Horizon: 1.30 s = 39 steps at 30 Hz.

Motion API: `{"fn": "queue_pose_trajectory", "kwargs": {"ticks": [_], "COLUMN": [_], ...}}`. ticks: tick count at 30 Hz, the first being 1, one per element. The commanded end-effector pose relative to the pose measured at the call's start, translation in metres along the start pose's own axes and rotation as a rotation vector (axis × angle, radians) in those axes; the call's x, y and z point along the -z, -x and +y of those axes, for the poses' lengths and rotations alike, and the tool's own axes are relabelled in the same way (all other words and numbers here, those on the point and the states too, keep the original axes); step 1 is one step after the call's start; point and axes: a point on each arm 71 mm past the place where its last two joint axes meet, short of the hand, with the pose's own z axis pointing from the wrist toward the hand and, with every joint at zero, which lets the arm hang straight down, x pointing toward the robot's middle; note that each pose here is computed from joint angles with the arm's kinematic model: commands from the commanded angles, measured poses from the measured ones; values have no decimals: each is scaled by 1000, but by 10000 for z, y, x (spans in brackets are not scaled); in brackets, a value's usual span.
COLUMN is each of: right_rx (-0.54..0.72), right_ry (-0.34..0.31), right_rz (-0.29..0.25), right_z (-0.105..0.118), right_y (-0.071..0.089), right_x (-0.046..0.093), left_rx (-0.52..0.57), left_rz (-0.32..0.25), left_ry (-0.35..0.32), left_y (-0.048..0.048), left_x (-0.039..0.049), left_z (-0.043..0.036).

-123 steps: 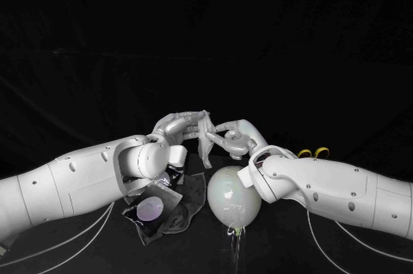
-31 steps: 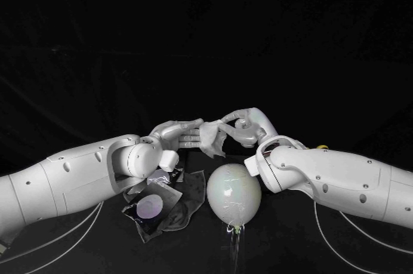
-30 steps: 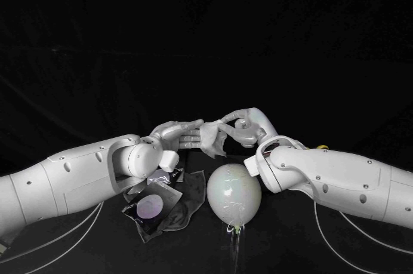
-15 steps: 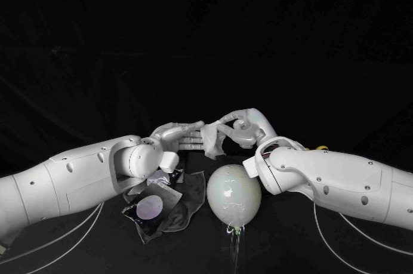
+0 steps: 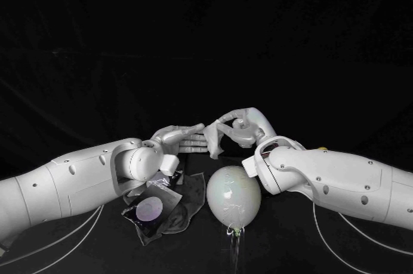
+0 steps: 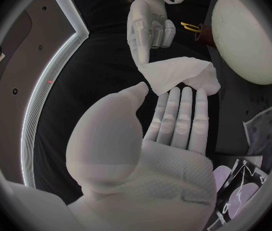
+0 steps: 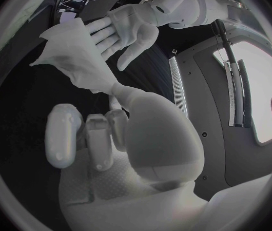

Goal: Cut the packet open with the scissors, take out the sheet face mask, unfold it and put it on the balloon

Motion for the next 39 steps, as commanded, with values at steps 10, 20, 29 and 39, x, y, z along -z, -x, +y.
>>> {"fn": "queue_pose_trajectory", "kwargs": {"ticks": [10, 20, 29, 39], "right_rx": [2, 2, 2, 5], "right_ry": [27, 34, 36, 30], "right_rz": [-4, -15, -21, -26], "right_z": [60, 76, 83, 69], "right_y": [-14, -20, -23, -14], "right_x": [-37, -54, -69, -90], "left_rx": [4, -6, -42, -63], "left_rz": [74, 83, 117, 133], "left_ry": [21, 42, 37, -1], "left_y": [-77, -78, -121, -138], "left_x": [-27, -28, -24, -22], "left_z": [97, 166, 220, 214]}}
